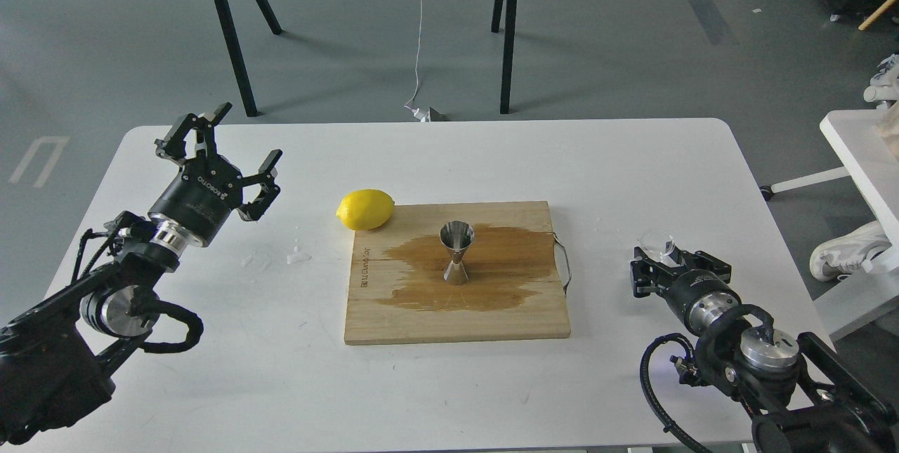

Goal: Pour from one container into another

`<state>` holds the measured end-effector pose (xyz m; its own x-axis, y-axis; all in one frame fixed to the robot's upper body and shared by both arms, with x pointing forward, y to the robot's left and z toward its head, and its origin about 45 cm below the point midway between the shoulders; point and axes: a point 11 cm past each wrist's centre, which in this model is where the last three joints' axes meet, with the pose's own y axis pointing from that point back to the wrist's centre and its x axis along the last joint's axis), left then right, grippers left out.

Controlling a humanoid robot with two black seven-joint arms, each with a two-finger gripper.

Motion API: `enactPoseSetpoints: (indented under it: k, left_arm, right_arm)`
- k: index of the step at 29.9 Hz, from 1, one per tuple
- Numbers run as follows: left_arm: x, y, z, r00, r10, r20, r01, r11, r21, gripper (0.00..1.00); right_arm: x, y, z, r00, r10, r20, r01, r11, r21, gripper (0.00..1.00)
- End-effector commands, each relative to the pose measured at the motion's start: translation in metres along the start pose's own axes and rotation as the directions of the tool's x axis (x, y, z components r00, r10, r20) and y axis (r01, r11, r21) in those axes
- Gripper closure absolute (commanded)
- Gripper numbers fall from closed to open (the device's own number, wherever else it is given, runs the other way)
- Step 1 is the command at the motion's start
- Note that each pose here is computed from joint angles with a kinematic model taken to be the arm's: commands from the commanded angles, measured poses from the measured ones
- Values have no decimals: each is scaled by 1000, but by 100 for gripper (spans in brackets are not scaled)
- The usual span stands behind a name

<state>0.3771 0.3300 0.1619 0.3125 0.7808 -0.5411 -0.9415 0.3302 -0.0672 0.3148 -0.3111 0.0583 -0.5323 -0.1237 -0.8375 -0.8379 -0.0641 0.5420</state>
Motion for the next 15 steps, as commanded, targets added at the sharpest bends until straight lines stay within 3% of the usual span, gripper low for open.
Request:
enactPoseSetpoints:
  k: [1, 15]
  left_arm:
    - [0, 0, 1, 1000, -1, 2, 1, 1000, 0, 6]
    - [0, 0, 1, 1000, -1, 2, 1, 1000, 0, 6]
  right_arm:
    - [-8, 0, 4, 998, -25, -56, 24, 1000, -9, 55]
    - [-67, 17, 55, 900, -245, -361, 203, 967, -151, 55]
